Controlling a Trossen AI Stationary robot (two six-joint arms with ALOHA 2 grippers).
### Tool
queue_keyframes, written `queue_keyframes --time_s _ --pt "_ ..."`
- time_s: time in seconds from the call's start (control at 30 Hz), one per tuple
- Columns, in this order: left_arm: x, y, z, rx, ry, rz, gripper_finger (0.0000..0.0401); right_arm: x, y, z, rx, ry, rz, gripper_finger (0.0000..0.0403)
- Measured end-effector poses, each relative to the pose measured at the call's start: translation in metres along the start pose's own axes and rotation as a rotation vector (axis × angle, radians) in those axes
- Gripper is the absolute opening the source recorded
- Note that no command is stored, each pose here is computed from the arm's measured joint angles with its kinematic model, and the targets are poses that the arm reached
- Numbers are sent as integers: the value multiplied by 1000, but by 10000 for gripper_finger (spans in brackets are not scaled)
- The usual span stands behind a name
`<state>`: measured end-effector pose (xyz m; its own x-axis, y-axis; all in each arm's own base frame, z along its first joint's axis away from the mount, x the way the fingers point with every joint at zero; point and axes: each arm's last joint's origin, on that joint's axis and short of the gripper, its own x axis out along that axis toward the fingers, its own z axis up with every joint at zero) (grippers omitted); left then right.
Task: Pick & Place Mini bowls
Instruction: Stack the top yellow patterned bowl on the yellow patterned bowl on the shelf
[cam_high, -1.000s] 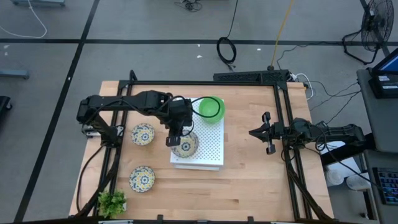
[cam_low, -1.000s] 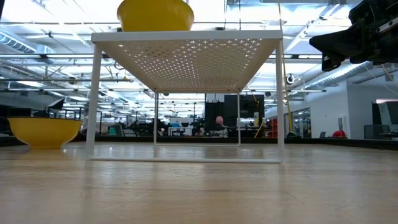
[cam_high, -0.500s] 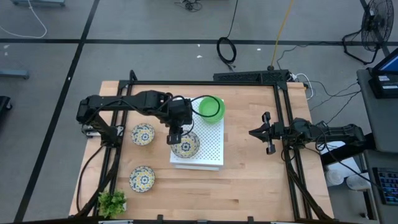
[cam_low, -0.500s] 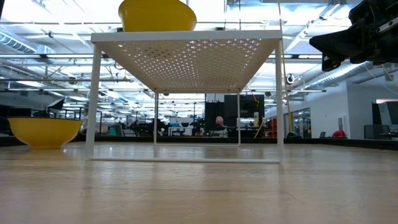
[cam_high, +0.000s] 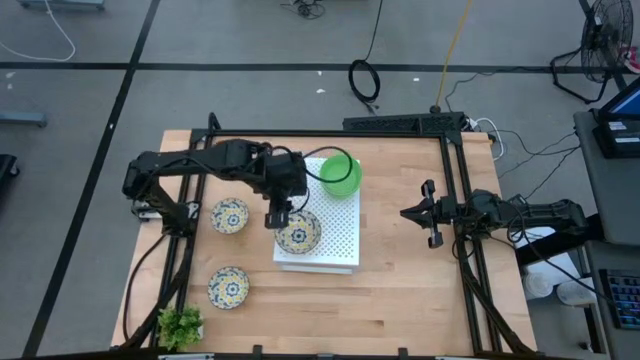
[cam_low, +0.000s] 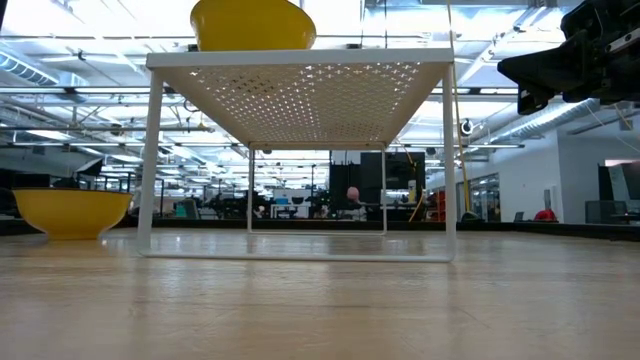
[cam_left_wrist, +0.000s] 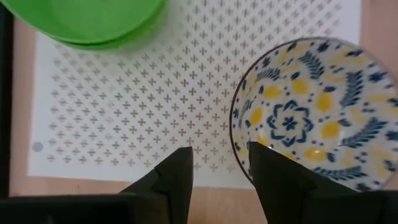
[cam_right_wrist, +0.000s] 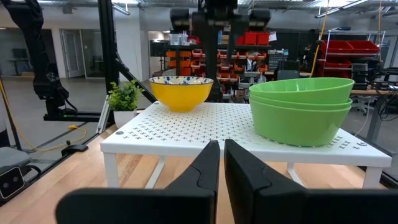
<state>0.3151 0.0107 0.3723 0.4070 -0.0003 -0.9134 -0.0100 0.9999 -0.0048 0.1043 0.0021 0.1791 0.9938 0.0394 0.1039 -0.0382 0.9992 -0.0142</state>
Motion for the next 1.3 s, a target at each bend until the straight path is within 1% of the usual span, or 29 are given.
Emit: queue_keyframes --time_s 0.07,0.13,0.2,0.27,0.33,0.4,0.47,0.53,0.57,0.67,0.73,0.83,0.93,1.03,1.1,1.23,1.3 --pt "-10 0 2 -7 -15 3 153 0 0 0 0 0 0 15" --pt "-20 0 0 -26 0 25 150 0 0 0 0 0 0 14" --pt "-25 1 -6 -44 59 56 147 0 0 0 0 0 0 12" --pt "-26 1 -15 -78 149 74 144 0 0 0 0 0 0 12" --pt "-22 1 -21 -114 206 81 141 0 0 0 0 0 0 12" --pt "-19 1 -26 -143 217 79 137 0 0 0 0 1 0 13" --pt "-15 0 -31 -157 234 84 134 0 0 0 0 0 0 13" --pt "-8 -1 -37 -168 282 92 130 0 0 0 0 1 0 12" --pt "-5 0 -43 -174 303 110 129 0 0 0 0 1 0 11" --pt "2 1 -52 -197 308 181 124 0 0 0 0 0 0 12" --pt "3 4 -65 -230 331 238 120 0 0 0 0 1 0 14" --pt "4 7 -78 -283 301 284 116 0 0 0 0 3 0 15" --pt "4 8 -96 -350 258 298 116 0 0 0 0 3 0 14" --pt "6 7 -114 -403 196 295 116 0 0 0 0 1 0 12" --pt "12 7 -125 -454 168 274 115 0 0 0 0 4 1 12" --pt "26 5 -148 -534 166 245 115 0 0 -1 0 5 0 13" --pt "36 4 -158 -577 183 247 116 0 0 0 0 4 0 13"
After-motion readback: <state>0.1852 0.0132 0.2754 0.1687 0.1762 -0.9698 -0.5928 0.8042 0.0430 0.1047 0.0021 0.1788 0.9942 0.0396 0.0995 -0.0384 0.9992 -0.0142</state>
